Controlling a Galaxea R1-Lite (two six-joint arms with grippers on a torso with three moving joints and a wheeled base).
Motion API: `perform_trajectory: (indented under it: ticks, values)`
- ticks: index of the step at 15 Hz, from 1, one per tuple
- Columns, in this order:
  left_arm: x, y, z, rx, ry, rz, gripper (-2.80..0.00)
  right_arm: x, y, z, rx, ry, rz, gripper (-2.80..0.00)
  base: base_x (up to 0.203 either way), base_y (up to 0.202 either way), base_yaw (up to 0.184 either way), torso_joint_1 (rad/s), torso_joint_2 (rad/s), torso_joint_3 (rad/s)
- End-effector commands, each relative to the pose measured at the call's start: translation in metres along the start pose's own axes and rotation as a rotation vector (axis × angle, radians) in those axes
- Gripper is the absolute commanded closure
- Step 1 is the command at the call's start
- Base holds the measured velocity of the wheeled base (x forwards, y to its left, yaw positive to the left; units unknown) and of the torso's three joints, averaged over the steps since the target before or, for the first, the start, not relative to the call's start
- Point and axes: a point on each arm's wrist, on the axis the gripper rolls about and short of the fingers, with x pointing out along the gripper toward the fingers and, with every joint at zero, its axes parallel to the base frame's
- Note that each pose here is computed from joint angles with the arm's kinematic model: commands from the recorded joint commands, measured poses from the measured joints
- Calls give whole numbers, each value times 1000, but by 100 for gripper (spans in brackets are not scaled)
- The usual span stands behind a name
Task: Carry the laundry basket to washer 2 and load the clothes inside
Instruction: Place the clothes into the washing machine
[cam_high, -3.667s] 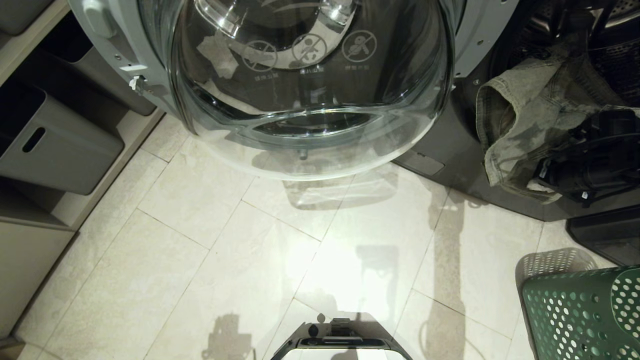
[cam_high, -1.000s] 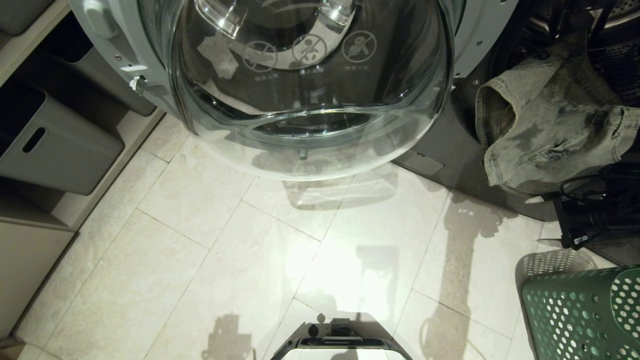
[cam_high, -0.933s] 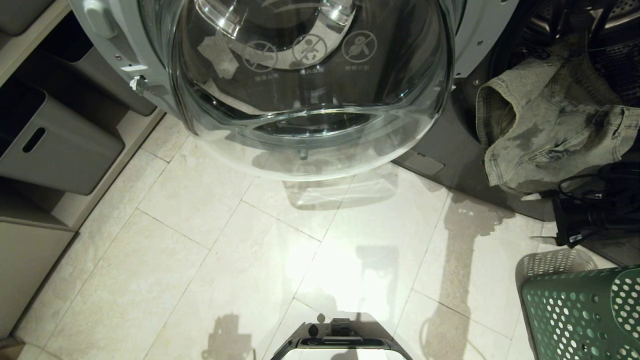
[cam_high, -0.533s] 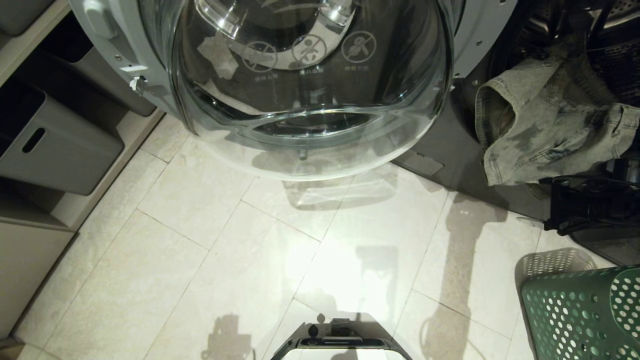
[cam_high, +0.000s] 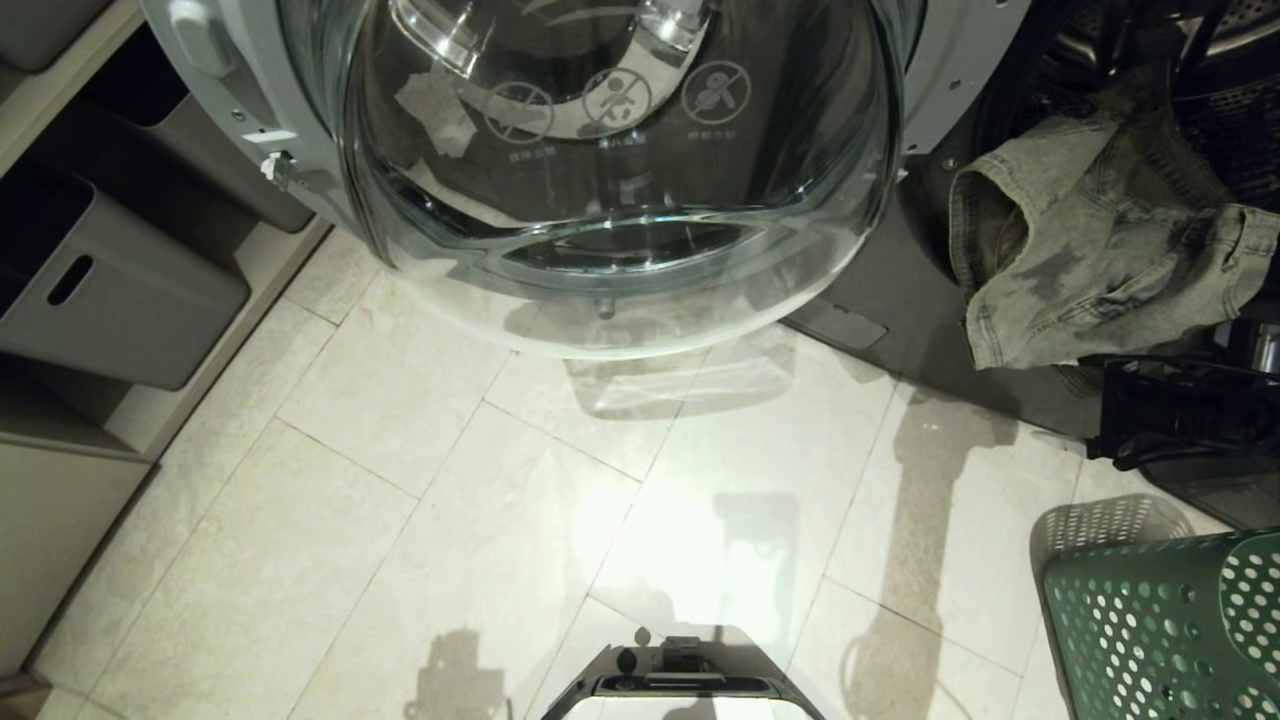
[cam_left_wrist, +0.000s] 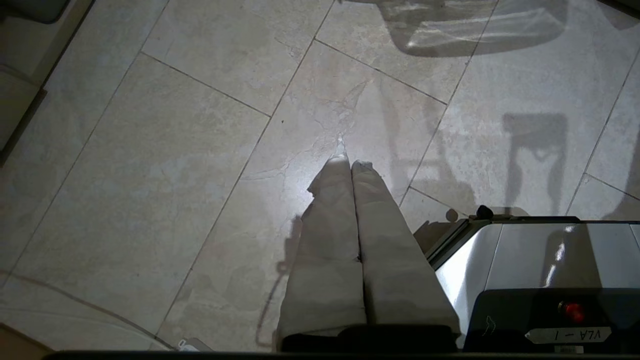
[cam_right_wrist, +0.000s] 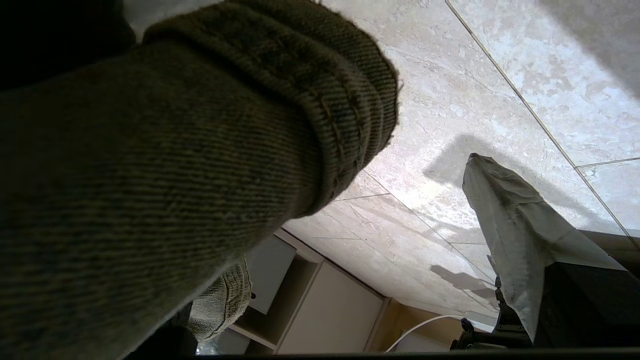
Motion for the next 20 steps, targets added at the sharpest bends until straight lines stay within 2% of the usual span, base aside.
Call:
perform_trajectory:
  ticks: [1, 4, 8, 13, 17, 20]
  values:
    - [0, 0, 0, 0, 0, -1, 0, -3, 1, -4, 12, 8, -6, -280, 0, 0, 0, 0, 0, 0]
    - [0, 0, 0, -1, 0, 0, 0, -17, -7, -7, 44, -21, -49, -280, 0, 0, 0, 0, 0, 0]
    - [0, 0, 0, -1, 0, -1, 0, -34, -13, -20, -11, 0, -128, -280, 0, 0, 0, 0, 0, 0]
    - [0, 0, 0, 1, 0, -1, 0, -29, -11, -23, -42, 17, -126, -280, 0, 0, 0, 0, 0, 0]
    - [0, 0, 0, 0, 0, 0, 0, -3, 9, -22, -130, -41, -129, -280, 0, 0, 0, 0, 0, 0]
    - [0, 0, 0, -1, 0, -1, 0, 1, 22, -27, -203, -34, -109, -280, 0, 0, 0, 0, 0, 0]
